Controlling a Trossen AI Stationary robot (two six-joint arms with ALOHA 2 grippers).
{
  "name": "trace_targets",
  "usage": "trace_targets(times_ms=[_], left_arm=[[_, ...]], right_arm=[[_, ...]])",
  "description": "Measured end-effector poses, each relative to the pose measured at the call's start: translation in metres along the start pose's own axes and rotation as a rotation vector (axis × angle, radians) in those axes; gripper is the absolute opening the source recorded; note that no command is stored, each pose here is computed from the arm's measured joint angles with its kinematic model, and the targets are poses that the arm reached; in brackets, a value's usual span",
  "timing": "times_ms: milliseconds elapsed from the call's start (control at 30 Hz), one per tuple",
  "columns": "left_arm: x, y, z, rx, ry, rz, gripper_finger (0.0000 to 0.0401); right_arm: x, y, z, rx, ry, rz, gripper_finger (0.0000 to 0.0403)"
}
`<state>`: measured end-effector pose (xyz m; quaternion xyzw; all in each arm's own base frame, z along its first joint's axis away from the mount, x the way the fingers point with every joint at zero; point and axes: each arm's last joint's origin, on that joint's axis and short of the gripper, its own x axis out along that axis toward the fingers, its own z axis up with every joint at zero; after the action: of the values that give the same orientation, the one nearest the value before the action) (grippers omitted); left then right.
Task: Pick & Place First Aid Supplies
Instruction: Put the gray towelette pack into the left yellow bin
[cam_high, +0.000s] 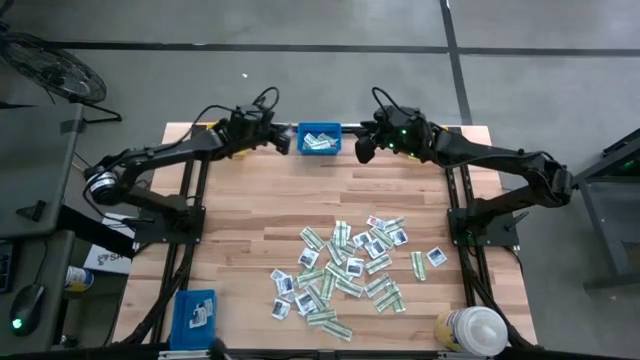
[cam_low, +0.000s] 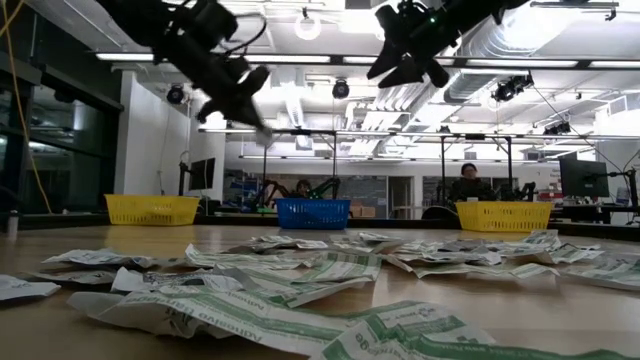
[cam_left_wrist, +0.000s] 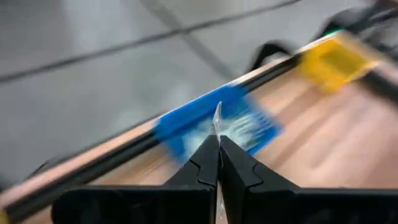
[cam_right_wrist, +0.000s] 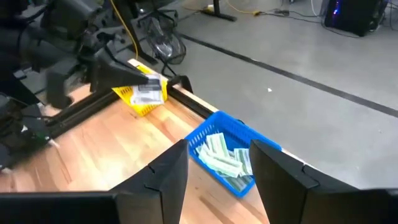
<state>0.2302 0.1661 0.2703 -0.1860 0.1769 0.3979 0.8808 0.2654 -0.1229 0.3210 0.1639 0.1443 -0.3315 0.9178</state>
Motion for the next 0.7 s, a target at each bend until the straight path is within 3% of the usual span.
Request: trace_targets(times_ms=[200,400,700], left_arm=[[-0.002,0.033,-0.012,-0.037,0.182,0.18,0.0],[-0.006,0.069,-0.017,-0.147,0.283,0.321,0.0],[-0.012,0.135,-0.022,-0.385,0.397,0.337,0.0]], right_arm=[[0.0,-0.001,-0.001,-0.001,0.005,-0.018,0.0166],[0.0,-0.002,0.0,-0.001,-0.008,-0.058,0.0166],[0.0,-0.002,0.0,-0.001,-0.009,-0.062,0.0165]])
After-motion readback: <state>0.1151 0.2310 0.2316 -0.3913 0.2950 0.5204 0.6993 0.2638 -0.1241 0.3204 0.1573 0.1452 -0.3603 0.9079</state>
